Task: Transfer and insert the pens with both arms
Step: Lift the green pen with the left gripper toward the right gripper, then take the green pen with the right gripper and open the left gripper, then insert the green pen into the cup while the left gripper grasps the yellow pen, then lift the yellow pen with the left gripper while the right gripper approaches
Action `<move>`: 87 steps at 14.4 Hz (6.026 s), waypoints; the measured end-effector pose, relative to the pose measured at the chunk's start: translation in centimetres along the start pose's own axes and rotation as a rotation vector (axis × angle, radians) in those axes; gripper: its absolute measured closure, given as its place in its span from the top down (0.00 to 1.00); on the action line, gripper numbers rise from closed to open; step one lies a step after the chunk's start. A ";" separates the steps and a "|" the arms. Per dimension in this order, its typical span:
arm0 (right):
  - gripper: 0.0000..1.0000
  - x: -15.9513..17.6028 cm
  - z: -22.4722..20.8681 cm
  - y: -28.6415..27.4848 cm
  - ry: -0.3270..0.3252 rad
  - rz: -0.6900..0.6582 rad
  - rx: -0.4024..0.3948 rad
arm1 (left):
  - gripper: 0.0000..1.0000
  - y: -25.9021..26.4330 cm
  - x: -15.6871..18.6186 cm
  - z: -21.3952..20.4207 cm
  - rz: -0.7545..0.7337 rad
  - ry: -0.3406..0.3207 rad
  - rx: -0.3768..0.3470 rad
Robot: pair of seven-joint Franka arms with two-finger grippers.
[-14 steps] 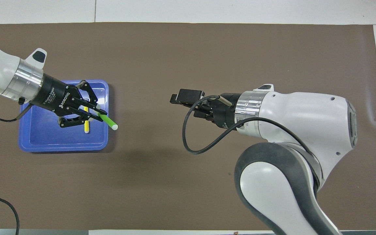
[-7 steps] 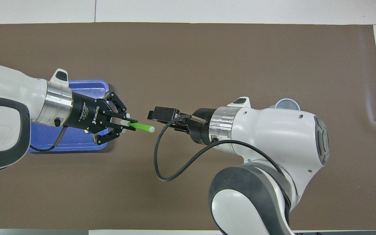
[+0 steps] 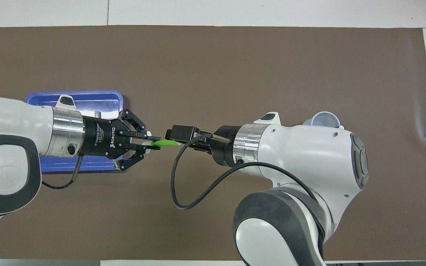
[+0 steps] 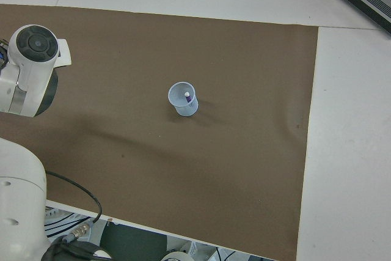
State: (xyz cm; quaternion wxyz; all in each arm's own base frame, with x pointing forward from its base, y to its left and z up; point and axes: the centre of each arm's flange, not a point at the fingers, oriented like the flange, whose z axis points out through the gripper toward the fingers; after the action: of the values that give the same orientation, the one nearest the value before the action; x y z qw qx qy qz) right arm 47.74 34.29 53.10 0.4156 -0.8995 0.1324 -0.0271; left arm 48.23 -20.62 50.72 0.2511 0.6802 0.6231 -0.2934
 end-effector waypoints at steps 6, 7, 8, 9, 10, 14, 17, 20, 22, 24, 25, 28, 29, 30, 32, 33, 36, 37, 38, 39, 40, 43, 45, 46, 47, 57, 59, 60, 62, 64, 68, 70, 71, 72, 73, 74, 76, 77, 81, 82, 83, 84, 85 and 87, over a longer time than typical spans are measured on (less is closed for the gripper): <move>0.59 -0.8 0.5 -0.3 -0.011 -0.018 -0.008 | 0.16 -0.6 -0.8 1.3 -0.027 -0.017 -0.018; 0.59 -0.8 0.5 -0.3 -0.011 -0.018 -0.008 | 0.16 -0.7 -0.9 1.3 -0.027 -0.017 -0.018; 0.58 -0.8 0.5 -0.3 -0.010 -0.019 -0.008 | 0.16 -0.7 -0.9 1.3 -0.027 -0.017 -0.019; 0.58 -0.7 0.5 -0.3 -0.009 -0.018 -0.008 | 0.16 -0.7 -0.9 1.2 -0.027 -0.017 -0.020; 0.58 -0.6 0.4 -0.2 -0.007 -0.017 -0.008 | 0.16 -0.7 -0.9 1.2 -0.027 -0.017 -0.020; 0.47 -0.4 0.3 -0.1 -0.003 -0.014 -0.008 | 0.16 -0.7 -0.9 1.2 -0.028 -0.017 -0.021; 0.31 -0.4 0.3 -0.1 -0.003 -0.014 -0.008 | 0.16 -0.7 -0.8 1.2 -0.028 -0.017 -0.022; 0.18 -0.3 0.3 0.0 -0.001 -0.018 -0.015 | 0.16 -0.7 -0.8 1.1 -0.030 -0.017 -0.026; 0.18 -0.3 0.3 0.0 -0.001 -0.018 -0.016 | 0.16 -0.7 -0.8 1.1 -0.030 -0.017 -0.026; 0.18 -0.3 0.3 0.0 -0.001 -0.018 -0.015 | 0.17 -0.7 -0.8 1.1 -0.027 -0.017 -0.028; 0.18 -0.2 0.3 0.0 0.000 -0.018 -0.015 | 0.19 -0.7 -0.8 1.1 -0.025 -0.017 -0.028; 0.18 0.9 -0.5 0.7 0.019 -0.030 -0.040 | 0.54 -0.8 -0.9 0.7 -0.020 -0.019 -0.035; 0.18 1.6 -1.0 1.2 0.017 -0.061 -0.078 | 0.65 -0.8 -0.9 0.5 -0.012 -0.020 -0.038; 0.18 2.4 -1.7 1.8 0.003 -0.104 -0.124 | 0.78 -0.7 -0.8 0.4 0.004 -0.020 -0.042; 0.18 4.5 -4.0 3.0 -0.035 -0.213 -0.216 | 0.99 -0.5 -0.3 -0.2 0.045 -0.018 -0.055; 0.18 5.6 -5.4 3.9 -0.055 -0.283 -0.267 | 1.00 -0.3 0.2 -0.6 0.081 -0.010 -0.063; 0.18 9.4 -11.1 6.6 -0.116 -0.525 -0.409 | 1.00 -0.3 1.4 -1.0 0.249 0.088 -0.039; 0.18 10.8 -13.2 7.7 -0.131 -0.616 -0.456 | 1.00 -0.4 1.7 -0.8 0.321 0.125 -0.015; 0.18 11.9 -14.7 8.8 -0.142 -0.703 -0.508 | 1.00 -0.6 2.0 -0.7 0.402 0.160 0.011; 0.18 12.8 -15.8 9.9 -0.160 -0.793 -0.566 | 1.00 -0.7 2.4 -0.5 0.493 0.201 0.040; 0.18 13.5 -16.6 10.9 -0.185 -0.875 -0.618 | 1.00 -0.7 2.8 -0.4 0.582 0.244 0.072; 0.18 15.1 -17.6 13.4 -0.239 -1.006 -0.676 | 1.00 -0.6 4.6 0.2 0.837 0.368 0.195; 0.18 15.7 -17.1 15.1 -0.250 -1.030 -0.684 | 1.00 -0.2 6.1 0.9 0.980 0.465 0.310; 0.18 15.8 -16.6 15.7 -0.255 -1.050 -0.697 | 1.00 0.0 6.9 1.5 1.039 0.501 0.368; 0.18 16.0 -16.1 16.5 -0.259 -1.078 -0.715 | 1.00 0.3 7.8 2.0 1.094 0.529 0.422; 0.18 15.8 -14.5 24.0 -0.305 -1.064 -0.743 | 1.00 5.2 20.2 4.3 1.314 0.584 0.562; 0.18 15.8 -14.4 24.0 -0.307 -1.064 -0.743 | 1.00 5.6 21.8 4.8 1.342 0.581 0.571; 0.18 15.8 -14.4 24.0 -0.307 -1.064 -0.743 | 1.00 5.8 22.4 4.9 1.349 0.580 0.573; 0.18 15.8 -14.5 24.1 -0.306 -1.062 -0.743 | 0.96 6.0 23.3 4.6 1.361 0.581 0.574; 0.18 15.8 -14.5 24.3 -0.309 -1.059 -0.743 | 0.90 6.2 23.9 4.6 1.366 0.587 0.569; 0.44 15.8 -14.6 24.5 -0.310 -1.054 -0.743 | 0.66 6.8 24.2 5.1 1.378 0.592 0.568; 0.65 16.1 -15.4 23.2 -0.300 -1.047 -0.734 | 0.60 6.9 24.1 5.0 1.384 0.594 0.566; 0.75 16.1 -16.1 21.9 -0.284 -1.014 -0.712 | 0.52 7.0 24.0 4.9 1.386 0.596 0.565; 0.87 16.0 -16.6 20.3 -0.262 -0.963 -0.676 | 0.52 7.0 24.0 4.9 1.387 0.596 0.564; 0.97 15.6 -16.6 18.6 -0.236 -0.900 -0.628 | 0.48 7.1 24.0 4.7 1.387 0.599 0.564; 1.00 15.1 -16.2 17.1 -0.208 -0.826 -0.567 | 0.34 7.2 24.0 4.6 1.388 0.602 0.562; 1.00 13.8 -14.5 14.4 -0.153 -0.631 -0.422 | 0.17 7.2 24.0 4.5 1.390 0.602 0.562; 1.00 13.0 -13.3 13.1 -0.137 -0.512 -0.362 | 0.17 7.2 24.0 4.5 1.390 0.602 0.562; 1.00 9.8 -8.4 7.2 -0.041 -0.128 -0.200 | 0.17 7.6 23.7 4.1 1.381 0.585 0.578; 1.00 9.0 -7.4 6.1 -0.029 -0.065 -0.178 | 0.17 7.9 23.3 3.6 1.373 0.574 0.586; 1.00 8.3 -6.7 5.4 -0.027 -0.018 -0.164 | 0.17 8.3 22.8 2.9 1.363 0.561 0.592; 1.00 7.8 -6.1 4.9 -0.026 0.015 -0.156 | 0.17 8.6 22.2 2.1 1.347 0.540 0.592; 1.00 7.5 -5.7 4.5 -0.022 0.042 -0.148 | 0.17 8.9 21.5 1.2 1.326 0.507 0.584; 1.00 7.0 -5.1 3.7 -0.005 0.084 -0.125 | 0.17 9.3 20.0 -0.6 1.264 0.434 0.565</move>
State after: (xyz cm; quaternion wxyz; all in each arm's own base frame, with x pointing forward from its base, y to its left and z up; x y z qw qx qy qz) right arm 52.85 26.42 53.22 0.3597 -0.9174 0.1706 0.0011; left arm 58.53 -7.10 36.71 0.0581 0.9921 0.0468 -0.1004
